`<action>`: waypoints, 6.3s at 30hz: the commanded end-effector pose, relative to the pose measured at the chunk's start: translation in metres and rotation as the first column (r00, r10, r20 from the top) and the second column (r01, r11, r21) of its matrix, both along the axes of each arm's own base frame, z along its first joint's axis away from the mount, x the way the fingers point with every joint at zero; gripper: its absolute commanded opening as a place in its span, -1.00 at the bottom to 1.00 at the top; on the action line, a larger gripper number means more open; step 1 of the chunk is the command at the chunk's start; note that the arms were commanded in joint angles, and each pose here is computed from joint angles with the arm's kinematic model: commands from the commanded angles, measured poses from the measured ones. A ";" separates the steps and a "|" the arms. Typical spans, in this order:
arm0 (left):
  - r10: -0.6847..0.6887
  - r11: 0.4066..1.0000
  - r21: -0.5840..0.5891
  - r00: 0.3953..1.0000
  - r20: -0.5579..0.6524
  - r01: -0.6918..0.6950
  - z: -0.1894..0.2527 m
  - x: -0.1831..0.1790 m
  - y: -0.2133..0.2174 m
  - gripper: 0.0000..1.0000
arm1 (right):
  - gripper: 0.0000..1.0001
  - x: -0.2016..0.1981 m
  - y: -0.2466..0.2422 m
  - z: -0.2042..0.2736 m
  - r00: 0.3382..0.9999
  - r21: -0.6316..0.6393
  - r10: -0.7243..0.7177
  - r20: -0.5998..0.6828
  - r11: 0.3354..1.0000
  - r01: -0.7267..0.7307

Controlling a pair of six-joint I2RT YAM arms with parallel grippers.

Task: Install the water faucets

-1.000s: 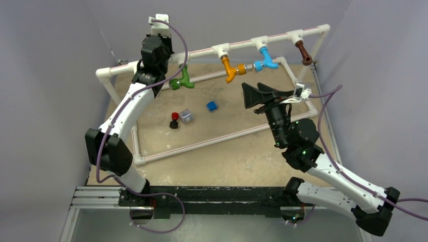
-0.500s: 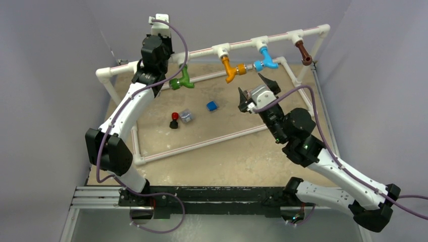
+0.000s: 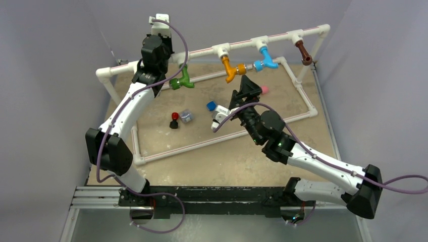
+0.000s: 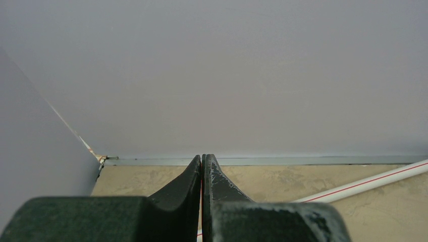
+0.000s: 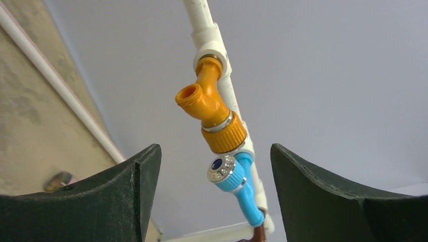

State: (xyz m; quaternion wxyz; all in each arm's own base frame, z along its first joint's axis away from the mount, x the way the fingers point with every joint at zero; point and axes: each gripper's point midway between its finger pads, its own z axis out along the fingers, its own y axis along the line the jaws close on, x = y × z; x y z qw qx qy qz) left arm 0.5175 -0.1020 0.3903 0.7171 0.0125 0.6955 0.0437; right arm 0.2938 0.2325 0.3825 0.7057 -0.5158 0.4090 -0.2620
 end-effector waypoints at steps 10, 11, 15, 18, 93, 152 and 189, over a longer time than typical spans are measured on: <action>-0.048 0.994 0.088 0.967 -0.251 0.072 -0.089 0.002 -0.017 -1.00 | 0.60 0.022 0.017 0.040 0.967 -0.062 -0.087 0.238 0.993 0.105; -0.048 0.993 0.088 0.967 -0.249 0.072 -0.089 0.002 -0.017 -1.00 | 0.59 0.026 0.018 0.041 0.966 -0.065 -0.095 0.239 0.991 0.114; -0.048 0.994 0.088 0.967 -0.249 0.072 -0.088 0.002 -0.016 -1.00 | 0.55 0.038 0.015 0.045 0.962 -0.067 -0.124 0.245 0.987 0.145; -0.047 0.994 0.089 0.967 -0.249 0.071 -0.089 0.002 -0.016 -1.00 | 0.51 0.046 0.014 0.043 0.960 -0.075 -0.138 0.242 0.984 0.160; -0.061 0.994 0.079 0.970 -0.236 0.082 -0.081 -0.002 -0.018 -0.99 | -1.00 0.009 0.026 0.082 0.690 0.665 0.662 0.293 -0.660 0.351; -0.056 0.994 0.081 0.968 -0.243 0.078 -0.085 0.000 -0.018 -0.97 | 0.60 -0.008 0.002 0.043 0.708 0.634 0.702 0.080 -0.584 0.507; -0.057 0.993 0.085 0.966 -0.252 0.081 -0.088 0.001 -0.019 -0.96 | 0.64 0.000 -0.025 0.040 0.998 0.207 0.036 -0.051 0.978 -0.024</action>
